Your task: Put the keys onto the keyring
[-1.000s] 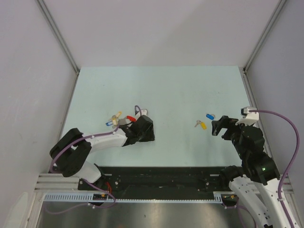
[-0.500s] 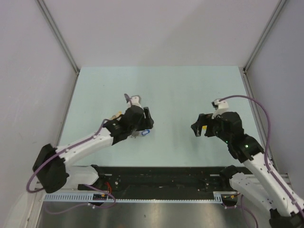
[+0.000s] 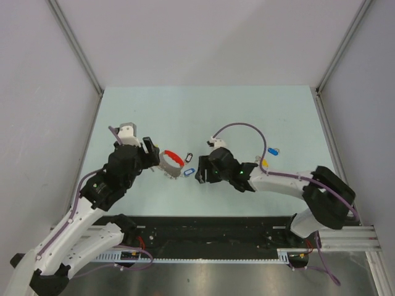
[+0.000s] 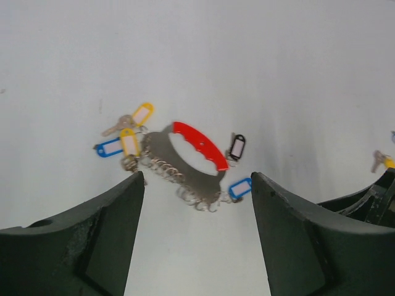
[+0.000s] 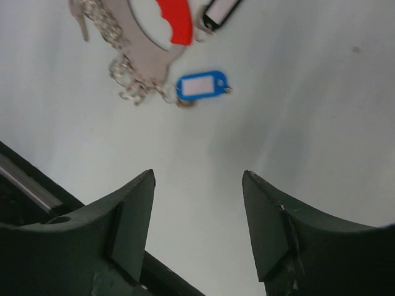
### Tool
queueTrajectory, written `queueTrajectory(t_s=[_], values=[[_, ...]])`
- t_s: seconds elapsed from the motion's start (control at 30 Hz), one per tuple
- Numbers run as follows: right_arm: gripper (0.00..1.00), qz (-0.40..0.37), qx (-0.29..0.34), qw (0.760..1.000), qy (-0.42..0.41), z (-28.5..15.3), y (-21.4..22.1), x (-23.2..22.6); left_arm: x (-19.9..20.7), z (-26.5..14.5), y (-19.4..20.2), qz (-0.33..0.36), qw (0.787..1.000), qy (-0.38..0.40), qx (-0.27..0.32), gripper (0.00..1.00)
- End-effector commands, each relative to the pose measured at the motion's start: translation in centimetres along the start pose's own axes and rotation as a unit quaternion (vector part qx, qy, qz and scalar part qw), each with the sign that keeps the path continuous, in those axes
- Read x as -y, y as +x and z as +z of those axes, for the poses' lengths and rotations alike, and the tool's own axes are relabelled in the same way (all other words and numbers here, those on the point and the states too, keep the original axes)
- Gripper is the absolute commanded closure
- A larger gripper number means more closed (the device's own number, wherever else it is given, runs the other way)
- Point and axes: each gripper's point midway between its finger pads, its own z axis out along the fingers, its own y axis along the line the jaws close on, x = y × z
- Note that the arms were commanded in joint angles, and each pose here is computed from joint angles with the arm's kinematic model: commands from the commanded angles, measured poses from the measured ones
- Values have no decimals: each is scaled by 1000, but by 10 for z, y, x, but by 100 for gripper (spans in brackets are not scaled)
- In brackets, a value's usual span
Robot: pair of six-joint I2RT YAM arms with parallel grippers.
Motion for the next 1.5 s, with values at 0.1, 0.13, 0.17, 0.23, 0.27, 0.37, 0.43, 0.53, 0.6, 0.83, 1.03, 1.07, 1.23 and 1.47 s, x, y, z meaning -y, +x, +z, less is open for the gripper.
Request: queueTrajectory(t_s=[0.1,0.13,0.17,0.23,0.27,0.37,0.43,0.53,0.6,0.83,1.03,1.07,1.23,1.47], values=[[51,116,72,986,-92,54,-47,-87,-52,-4,3,40,994,-91,37,25],[52,117,67,987,-93,58,-43,-92,-54,-5,4,40,994,-91,37,25],[53,126,62,986,-91,64,-41,-93,-55,-7,0,34,994,-89,46,25],[57,137,53,985,-89,78,-36,-96,-59,-8,-1,27,994,-92,50,24],[58,142,52,985,-89,82,-36,-97,-60,-8,-2,25,994,-91,51,25],[62,152,50,985,-73,96,-31,-94,-63,-13,-7,18,994,-92,63,24],[65,159,48,984,-69,101,-30,-94,-63,-14,-7,16,993,-92,66,24],[70,163,50,984,-56,107,-26,-88,-61,-15,-7,15,994,-83,67,24],[71,162,48,984,-46,111,-23,-84,-60,-16,-8,13,994,-81,71,24],[72,159,36,986,-36,120,-11,-78,-57,-17,-8,14,995,-70,70,24],[76,159,29,986,-47,128,-8,-80,-56,-15,-6,17,995,-69,65,23],[78,159,27,986,-49,128,-7,-81,-56,-14,-5,18,996,-67,64,23],[96,137,31,989,-52,119,-14,-83,-55,-13,-4,20,996,-66,61,23],[100,33,72,995,-57,82,-44,-93,-52,-11,-4,24,996,-60,57,23]])
